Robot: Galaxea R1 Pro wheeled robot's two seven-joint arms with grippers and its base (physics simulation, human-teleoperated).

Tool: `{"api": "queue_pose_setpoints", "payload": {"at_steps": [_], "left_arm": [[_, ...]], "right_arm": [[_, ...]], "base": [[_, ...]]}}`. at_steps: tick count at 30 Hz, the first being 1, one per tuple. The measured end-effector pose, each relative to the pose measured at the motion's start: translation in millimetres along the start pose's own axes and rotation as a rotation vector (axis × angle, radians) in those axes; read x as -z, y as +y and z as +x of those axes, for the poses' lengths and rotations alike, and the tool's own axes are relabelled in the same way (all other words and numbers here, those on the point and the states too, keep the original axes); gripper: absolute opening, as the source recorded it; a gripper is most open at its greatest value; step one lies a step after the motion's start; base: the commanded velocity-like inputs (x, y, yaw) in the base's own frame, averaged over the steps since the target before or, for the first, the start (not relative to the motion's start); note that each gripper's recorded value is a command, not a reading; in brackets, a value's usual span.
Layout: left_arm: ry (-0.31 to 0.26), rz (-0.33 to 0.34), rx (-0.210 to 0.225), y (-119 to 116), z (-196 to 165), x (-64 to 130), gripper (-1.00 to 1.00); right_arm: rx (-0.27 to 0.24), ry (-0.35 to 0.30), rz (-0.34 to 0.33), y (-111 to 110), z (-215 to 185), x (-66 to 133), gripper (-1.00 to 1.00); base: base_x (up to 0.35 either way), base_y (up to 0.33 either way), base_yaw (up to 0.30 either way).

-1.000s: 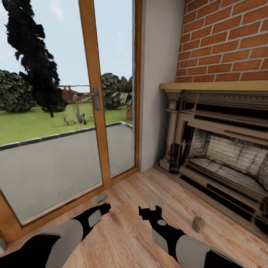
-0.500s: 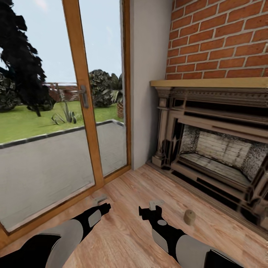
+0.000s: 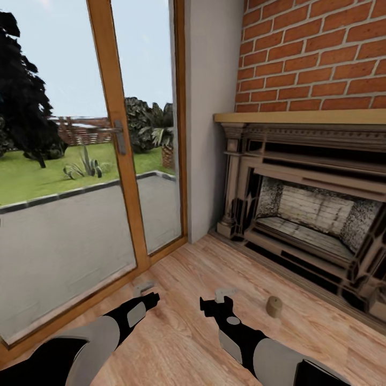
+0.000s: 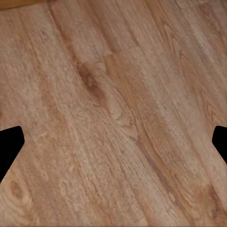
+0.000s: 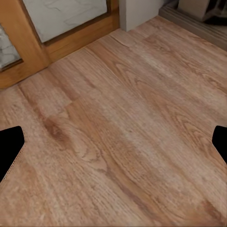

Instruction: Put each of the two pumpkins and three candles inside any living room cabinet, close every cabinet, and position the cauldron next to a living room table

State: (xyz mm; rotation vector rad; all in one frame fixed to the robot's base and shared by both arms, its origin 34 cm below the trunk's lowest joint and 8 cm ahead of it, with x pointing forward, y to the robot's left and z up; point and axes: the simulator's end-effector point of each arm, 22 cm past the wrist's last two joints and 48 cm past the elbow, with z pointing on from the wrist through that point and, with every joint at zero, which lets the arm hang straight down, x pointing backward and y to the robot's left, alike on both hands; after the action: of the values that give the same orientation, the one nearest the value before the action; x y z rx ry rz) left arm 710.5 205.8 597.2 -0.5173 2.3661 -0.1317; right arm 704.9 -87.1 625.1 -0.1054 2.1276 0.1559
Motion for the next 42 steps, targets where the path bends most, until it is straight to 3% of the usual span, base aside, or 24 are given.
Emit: {"api": "queue_pose_setpoints", "payload": {"at_steps": [15, 42], "left_arm": [[0.0, 0.0, 0.0, 0.0, 0.2, -0.1, 1.0], [0.003, 0.004, 0.0, -2.6, 1.5, 0.2, 1.0]], "right_arm": [[0.001, 0.0, 0.0, -0.1, 0.2, 0.0, 1.0], [0.001, 0.0, 0.0, 0.0, 0.1, 0.0, 1.0]], "base": [[0.0, 0.251, -0.144], [0.0, 0.01, -0.252]]}}
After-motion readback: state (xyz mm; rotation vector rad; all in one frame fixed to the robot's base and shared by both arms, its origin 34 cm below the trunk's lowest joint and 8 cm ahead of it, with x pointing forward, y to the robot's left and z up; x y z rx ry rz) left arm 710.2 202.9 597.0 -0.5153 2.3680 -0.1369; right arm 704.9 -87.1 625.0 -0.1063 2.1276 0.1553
